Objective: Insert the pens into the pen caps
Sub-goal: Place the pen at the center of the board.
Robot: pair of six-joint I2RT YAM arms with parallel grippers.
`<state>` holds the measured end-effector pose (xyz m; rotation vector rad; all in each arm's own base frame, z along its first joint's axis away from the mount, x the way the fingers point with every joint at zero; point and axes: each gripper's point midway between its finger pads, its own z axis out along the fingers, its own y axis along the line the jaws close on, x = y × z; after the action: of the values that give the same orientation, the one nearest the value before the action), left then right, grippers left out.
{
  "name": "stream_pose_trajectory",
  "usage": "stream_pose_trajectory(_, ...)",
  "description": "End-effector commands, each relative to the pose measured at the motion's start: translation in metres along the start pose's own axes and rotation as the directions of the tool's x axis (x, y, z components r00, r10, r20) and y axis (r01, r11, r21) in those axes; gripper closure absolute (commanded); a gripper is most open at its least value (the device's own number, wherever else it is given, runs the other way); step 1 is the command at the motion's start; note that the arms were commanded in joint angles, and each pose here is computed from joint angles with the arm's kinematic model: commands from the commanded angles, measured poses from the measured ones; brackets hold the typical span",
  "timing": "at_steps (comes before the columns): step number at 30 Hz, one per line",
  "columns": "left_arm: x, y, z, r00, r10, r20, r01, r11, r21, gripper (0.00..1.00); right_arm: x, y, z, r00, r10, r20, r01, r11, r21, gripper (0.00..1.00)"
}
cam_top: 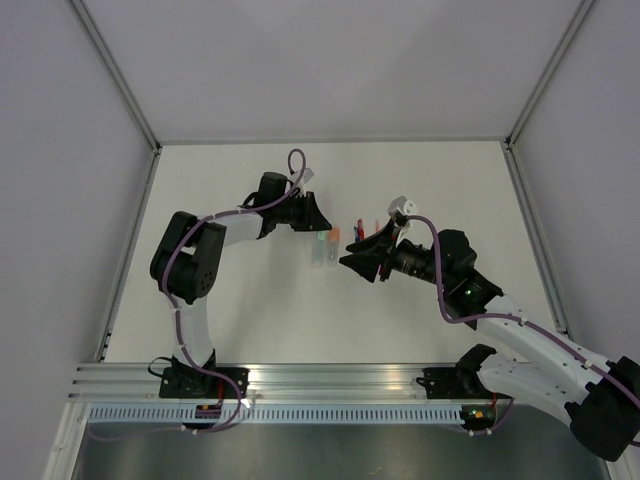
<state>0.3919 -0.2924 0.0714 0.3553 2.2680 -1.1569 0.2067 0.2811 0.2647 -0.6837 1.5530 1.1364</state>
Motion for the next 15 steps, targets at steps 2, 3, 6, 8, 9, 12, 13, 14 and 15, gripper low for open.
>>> stream_pose_trajectory(2,-0.009,0.027,0.01,0.998,0.058,-0.002,-0.058,0.995,-0.081,0.93,-0.006,-0.005,-0.001,0.999,-0.021,0.026,0.02,0.999,0.027,0.51)
stream_pose_trajectory(3,-0.009,0.028,0.01,0.998,0.055,-0.002,-0.055,0.995,-0.084,0.86,-0.006,-0.007,-0.001,1.0,-0.019,0.025,0.018,0.999,0.039,0.5)
stream_pose_trajectory(6,-0.013,0.031,0.007,0.998,0.062,0.013,-0.06,0.991,-0.117,0.58,-0.008,-0.006,0.0,1.0,-0.019,0.02,0.018,0.999,0.042,0.47)
stream_pose_trajectory(8,-0.015,0.03,0.002,0.998,0.06,0.019,-0.057,0.989,-0.136,0.4,-0.01,-0.006,-0.002,0.999,-0.02,0.029,0.018,0.999,0.047,0.46)
stream_pose_trajectory(9,-0.024,0.026,-0.005,0.996,0.078,0.042,-0.071,0.986,-0.153,0.35,-0.01,-0.006,-0.002,0.999,-0.021,0.027,0.019,0.999,0.046,0.46)
stream_pose_trajectory(12,-0.042,0.014,-0.026,0.988,0.13,0.081,-0.111,0.973,-0.204,0.11,-0.011,-0.007,-0.002,0.999,-0.019,0.03,0.018,0.998,0.053,0.46)
stream_pose_trajectory(13,-0.047,0.011,-0.033,0.986,0.14,0.095,-0.117,0.969,-0.217,0.02,-0.009,-0.008,-0.002,1.0,-0.014,0.026,0.013,0.998,0.056,0.45)
stream_pose_trajectory(14,-0.053,0.007,-0.04,0.982,0.151,0.111,-0.121,0.964,-0.238,0.0,-0.01,-0.01,-0.001,1.0,-0.013,0.028,0.012,0.998,0.065,0.45)
stream_pose_trajectory(15,-0.067,-0.004,-0.056,0.972,0.178,0.154,-0.133,0.955,-0.265,0.0,-0.01,-0.011,0.0,1.0,-0.006,0.028,0.004,0.997,0.072,0.44)
